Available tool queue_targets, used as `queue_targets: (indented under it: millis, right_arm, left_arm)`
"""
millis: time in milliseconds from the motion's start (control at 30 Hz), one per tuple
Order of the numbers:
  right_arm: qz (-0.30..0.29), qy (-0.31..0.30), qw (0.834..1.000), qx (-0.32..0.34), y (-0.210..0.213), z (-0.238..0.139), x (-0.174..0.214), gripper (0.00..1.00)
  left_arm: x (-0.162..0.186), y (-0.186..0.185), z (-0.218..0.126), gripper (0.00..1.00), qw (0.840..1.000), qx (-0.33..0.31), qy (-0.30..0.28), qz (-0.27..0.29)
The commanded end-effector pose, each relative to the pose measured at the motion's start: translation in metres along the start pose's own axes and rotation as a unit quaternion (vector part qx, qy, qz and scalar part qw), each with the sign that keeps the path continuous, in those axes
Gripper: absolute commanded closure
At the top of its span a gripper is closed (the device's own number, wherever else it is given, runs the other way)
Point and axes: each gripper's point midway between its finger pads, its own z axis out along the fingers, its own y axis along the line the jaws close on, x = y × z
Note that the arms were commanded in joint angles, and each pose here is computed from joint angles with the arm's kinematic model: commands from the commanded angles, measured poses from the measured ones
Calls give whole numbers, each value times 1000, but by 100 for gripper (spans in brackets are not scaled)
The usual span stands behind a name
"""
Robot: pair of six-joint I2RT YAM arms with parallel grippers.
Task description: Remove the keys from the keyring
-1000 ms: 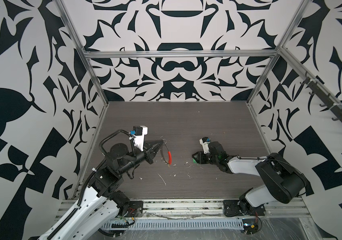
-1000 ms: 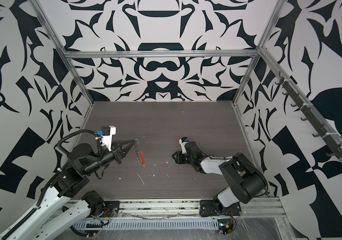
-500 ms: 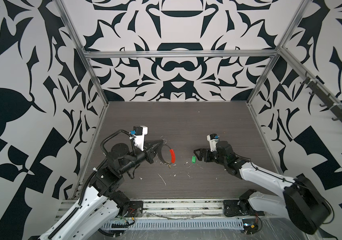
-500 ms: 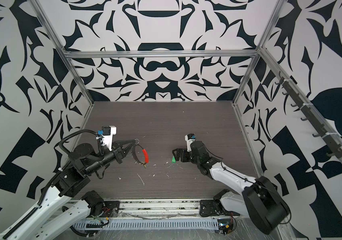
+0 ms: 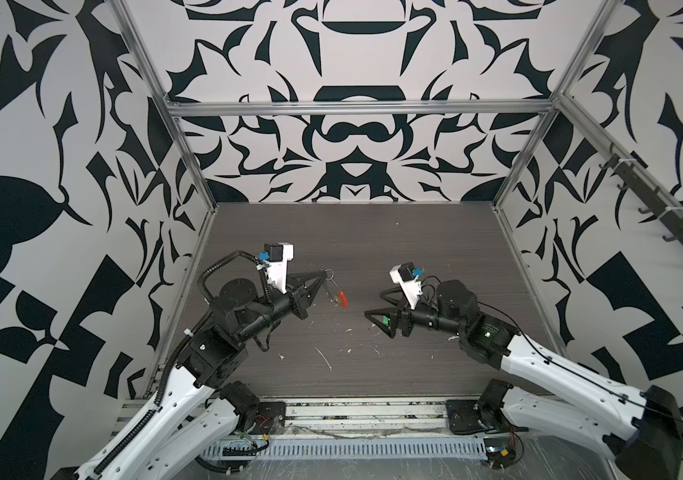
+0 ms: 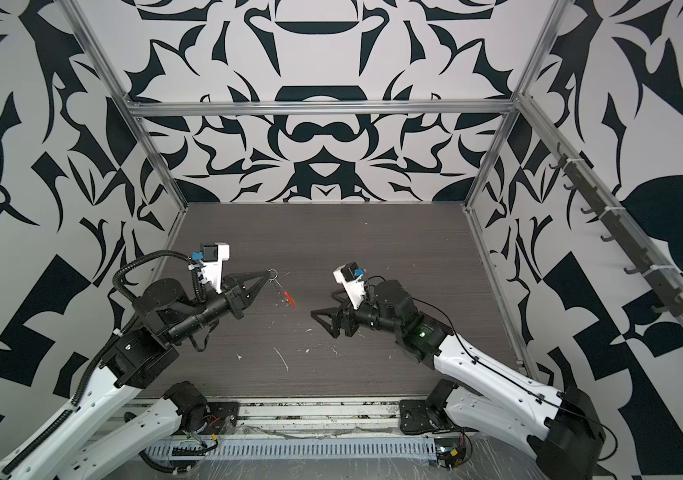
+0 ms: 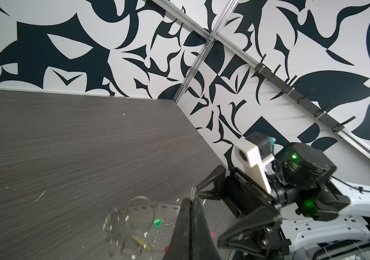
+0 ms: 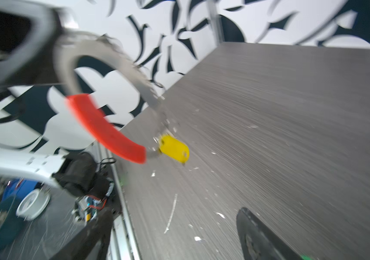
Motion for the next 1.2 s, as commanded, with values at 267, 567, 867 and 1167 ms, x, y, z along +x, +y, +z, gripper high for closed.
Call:
queue_targets:
  millis: [267, 567, 867, 1167]
  right_arm:
    - [-107, -16, 994, 13, 36, 29, -45, 12]
    - [-113, -26, 993, 0, 43, 41, -52, 17]
    - [-117, -29, 993, -21, 55, 44, -52, 12]
    - [-118, -37, 992, -31, 60, 49, -59, 9]
  left_arm:
    - [-14, -7, 1, 100, 1000, 7, -17, -12]
    - [-12, -6, 3, 100, 1000, 8, -15, -18]
    - [-8, -12, 5, 100, 999, 32, -11, -18]
    - [-6, -5, 6, 100, 999, 15, -14, -28]
